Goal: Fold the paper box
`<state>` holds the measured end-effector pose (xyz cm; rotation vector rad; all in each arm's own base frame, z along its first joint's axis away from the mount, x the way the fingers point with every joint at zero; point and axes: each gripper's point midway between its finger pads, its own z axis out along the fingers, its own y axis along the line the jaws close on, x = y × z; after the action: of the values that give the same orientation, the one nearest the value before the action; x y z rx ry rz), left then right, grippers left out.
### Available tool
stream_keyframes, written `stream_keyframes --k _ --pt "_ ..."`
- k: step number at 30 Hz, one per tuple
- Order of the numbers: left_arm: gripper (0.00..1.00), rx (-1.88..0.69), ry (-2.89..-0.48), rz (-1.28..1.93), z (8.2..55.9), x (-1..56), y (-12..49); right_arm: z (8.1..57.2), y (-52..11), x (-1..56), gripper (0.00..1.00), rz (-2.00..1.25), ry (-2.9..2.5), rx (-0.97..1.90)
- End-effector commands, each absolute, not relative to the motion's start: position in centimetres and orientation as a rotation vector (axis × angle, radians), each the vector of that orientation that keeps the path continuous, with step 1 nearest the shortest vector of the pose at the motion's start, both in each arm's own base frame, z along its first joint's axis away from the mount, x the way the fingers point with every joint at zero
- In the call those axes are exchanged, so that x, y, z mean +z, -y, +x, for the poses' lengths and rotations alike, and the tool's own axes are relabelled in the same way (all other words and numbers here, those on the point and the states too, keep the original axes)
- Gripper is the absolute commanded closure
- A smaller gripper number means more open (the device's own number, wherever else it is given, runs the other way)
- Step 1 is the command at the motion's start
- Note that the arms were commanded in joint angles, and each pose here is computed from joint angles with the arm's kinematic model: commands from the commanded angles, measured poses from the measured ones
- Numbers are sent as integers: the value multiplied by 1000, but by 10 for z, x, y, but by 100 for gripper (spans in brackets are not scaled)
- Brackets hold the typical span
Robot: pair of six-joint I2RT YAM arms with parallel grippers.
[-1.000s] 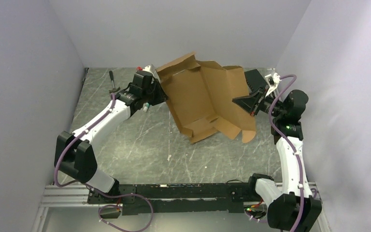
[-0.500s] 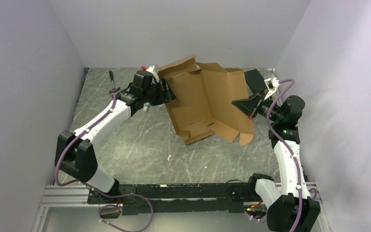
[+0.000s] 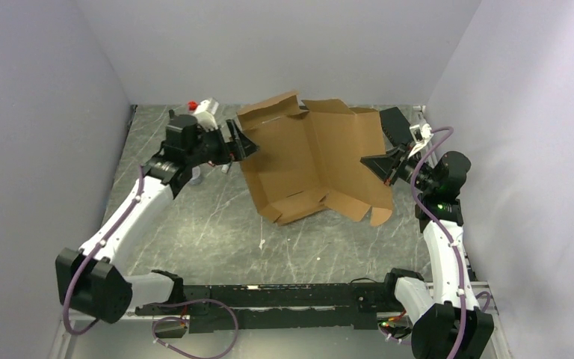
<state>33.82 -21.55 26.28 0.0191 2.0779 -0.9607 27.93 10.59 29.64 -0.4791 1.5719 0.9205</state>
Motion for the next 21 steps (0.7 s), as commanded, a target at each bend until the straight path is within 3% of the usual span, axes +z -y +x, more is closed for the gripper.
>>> stream_keyframes --k 1,12,21 --pt "0 -995 -1934 76 330 297 193 280 -103 307 100 -504 -1526 863" --pt "0 -826 -1842 346 349 337 153 279 -104 305 100 -513 -1527 871" --pt "0 -630 -1606 648 379 368 154 277 -106 303 100 -524 -1524 895"
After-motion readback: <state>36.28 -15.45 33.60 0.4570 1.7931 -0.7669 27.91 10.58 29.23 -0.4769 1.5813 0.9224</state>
